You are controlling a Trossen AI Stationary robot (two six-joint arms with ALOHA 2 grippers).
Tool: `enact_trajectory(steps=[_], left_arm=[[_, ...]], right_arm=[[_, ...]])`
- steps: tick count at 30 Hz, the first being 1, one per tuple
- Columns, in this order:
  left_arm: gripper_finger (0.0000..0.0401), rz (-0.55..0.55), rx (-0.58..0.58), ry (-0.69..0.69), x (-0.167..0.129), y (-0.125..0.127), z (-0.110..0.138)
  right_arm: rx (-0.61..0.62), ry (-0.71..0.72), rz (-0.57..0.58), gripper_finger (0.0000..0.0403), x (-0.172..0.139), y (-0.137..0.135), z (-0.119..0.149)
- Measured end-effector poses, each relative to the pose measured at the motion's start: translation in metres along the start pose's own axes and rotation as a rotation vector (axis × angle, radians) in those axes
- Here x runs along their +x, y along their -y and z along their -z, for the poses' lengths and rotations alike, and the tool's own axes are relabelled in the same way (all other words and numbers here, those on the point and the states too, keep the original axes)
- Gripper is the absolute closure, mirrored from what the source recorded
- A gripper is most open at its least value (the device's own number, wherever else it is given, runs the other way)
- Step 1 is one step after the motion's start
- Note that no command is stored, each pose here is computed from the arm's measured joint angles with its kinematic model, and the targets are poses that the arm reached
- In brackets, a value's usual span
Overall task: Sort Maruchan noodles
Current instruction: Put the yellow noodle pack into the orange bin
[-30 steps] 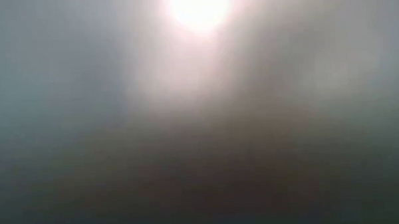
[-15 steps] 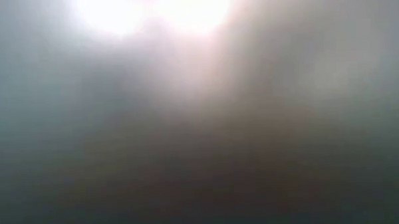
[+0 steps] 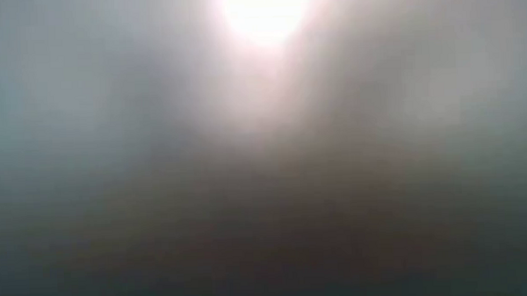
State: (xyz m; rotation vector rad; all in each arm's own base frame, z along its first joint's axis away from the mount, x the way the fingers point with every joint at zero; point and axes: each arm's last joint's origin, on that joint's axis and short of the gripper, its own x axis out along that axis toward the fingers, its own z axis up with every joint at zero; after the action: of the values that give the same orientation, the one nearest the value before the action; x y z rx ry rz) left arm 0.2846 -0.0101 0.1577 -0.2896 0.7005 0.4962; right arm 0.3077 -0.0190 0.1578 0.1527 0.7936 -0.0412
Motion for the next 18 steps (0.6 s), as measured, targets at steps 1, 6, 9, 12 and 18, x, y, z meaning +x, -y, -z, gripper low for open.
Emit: enact_trajectory(steps=[1,6,9,12,18], left_arm=[[0.028,-0.003,0.001,-0.004,0.003,0.0,0.001],[0.028,-0.016,0.012,-0.027,0.01,0.001,0.007],[0.028,-0.027,0.017,-0.039,0.014,0.0,0.01],[0.028,-0.063,0.02,-0.049,0.022,-0.001,0.015],[0.028,-0.081,0.006,-0.079,0.035,-0.001,0.025]], right_arm=[[0.0,0.001,0.0,0.028,0.0,0.0,0.0],[0.0,0.002,0.0,0.028,0.0,0.0,0.0],[0.0,0.003,0.0,0.028,0.0,0.0,0.0],[0.0,0.003,0.0,0.028,0.0,0.0,0.0],[0.0,0.004,0.0,0.028,0.0,0.0,0.0]])
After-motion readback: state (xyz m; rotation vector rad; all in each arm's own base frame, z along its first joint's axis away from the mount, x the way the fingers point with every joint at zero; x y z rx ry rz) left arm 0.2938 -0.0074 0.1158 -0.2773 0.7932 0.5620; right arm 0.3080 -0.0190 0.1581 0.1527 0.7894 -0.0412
